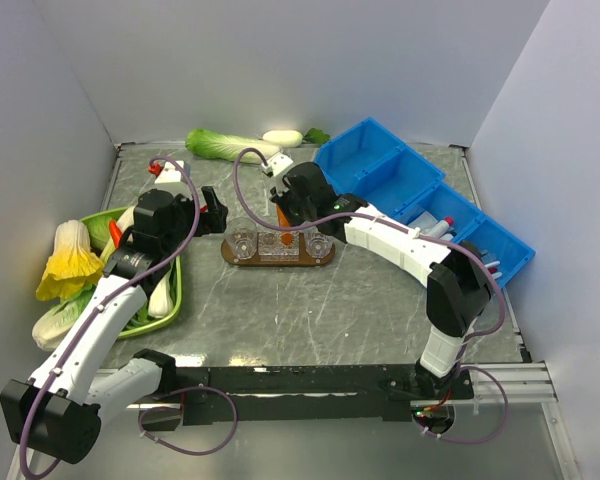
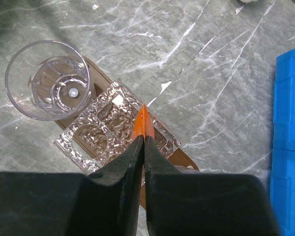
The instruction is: Prepare toiletry sets of a toothbrush and toothpaste on the tray
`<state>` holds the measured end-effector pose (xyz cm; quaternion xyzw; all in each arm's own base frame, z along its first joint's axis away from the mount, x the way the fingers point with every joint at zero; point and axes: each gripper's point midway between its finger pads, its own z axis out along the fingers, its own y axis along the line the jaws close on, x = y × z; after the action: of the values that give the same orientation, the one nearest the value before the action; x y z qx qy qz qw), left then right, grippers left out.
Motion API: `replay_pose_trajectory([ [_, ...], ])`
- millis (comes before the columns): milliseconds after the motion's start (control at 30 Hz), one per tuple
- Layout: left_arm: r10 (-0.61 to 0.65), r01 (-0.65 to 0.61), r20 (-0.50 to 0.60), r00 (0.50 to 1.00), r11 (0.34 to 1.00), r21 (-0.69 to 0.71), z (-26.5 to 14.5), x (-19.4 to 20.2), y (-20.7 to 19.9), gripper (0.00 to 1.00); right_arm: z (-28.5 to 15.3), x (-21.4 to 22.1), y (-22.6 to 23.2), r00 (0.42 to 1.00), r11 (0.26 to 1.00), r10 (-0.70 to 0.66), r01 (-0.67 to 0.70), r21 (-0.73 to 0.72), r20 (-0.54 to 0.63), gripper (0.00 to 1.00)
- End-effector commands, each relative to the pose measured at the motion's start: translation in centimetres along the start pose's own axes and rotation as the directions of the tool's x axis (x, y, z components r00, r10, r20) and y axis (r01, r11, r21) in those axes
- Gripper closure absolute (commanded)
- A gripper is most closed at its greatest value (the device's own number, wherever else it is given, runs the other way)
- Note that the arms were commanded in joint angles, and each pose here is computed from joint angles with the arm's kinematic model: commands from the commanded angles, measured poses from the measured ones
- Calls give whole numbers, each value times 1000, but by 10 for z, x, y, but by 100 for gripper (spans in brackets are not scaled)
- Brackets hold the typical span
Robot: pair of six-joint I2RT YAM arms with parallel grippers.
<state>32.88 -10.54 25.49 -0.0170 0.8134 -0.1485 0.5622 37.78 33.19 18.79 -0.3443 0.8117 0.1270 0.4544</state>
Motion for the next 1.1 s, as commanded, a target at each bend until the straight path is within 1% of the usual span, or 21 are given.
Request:
replay_pose_trajectory([
  [0,3,-4,41,999,1000,24,0,-15,-6,3,-5,-22,-3,998,1000,-6,5,20,63,81],
  [100,3,-4,41,999,1000,24,0,-15,-6,3,-6,-22,-3,998,1000,-6,4,18,64,74],
  [333,3,-4,41,999,1000,24,0,-15,-6,3,-9,-24,-4,998,1000,-1,0,20,70,66],
  [433,4,-5,42,999,1000,24,0,-15,-6,3,-10,-26,-4,997,1000,0,-2,23,75,58],
  [533,3,-4,46,999,1000,20,-1,-16,-5,3,-13,-29,-4,997,1000,9,-10,22,83,46],
  [567,3,-4,45,999,1000,18,-1,-16,-5,3,-15,-31,-4,996,1000,11,-12,19,84,39],
  [633,3,-4,44,999,1000,15,-1,-16,-4,3,-20,-36,-3,995,1000,18,-19,10,102,33],
  [667,3,-4,46,999,1000,12,-2,-17,-4,3,-22,-38,-2,994,1000,19,-20,8,110,28],
  [733,3,-3,52,999,1000,6,-3,-18,-3,3,-30,-44,-5,991,1000,28,-30,9,128,23],
  [933,1,0,61,998,1000,-13,-3,-19,1,3,-62,-56,-12,984,998,58,-59,0,166,18],
  [967,1,0,64,998,1000,-17,-2,-19,1,3,-75,-63,-18,980,998,64,-66,7,191,18],
  [1033,0,1,78,997,1000,-21,-4,-21,2,3,-88,-58,-24,980,997,74,-78,16,186,17],
  [1067,0,2,83,997,1000,-24,-5,-22,3,3,-105,-63,-32,973,995,89,-97,25,214,17],
])
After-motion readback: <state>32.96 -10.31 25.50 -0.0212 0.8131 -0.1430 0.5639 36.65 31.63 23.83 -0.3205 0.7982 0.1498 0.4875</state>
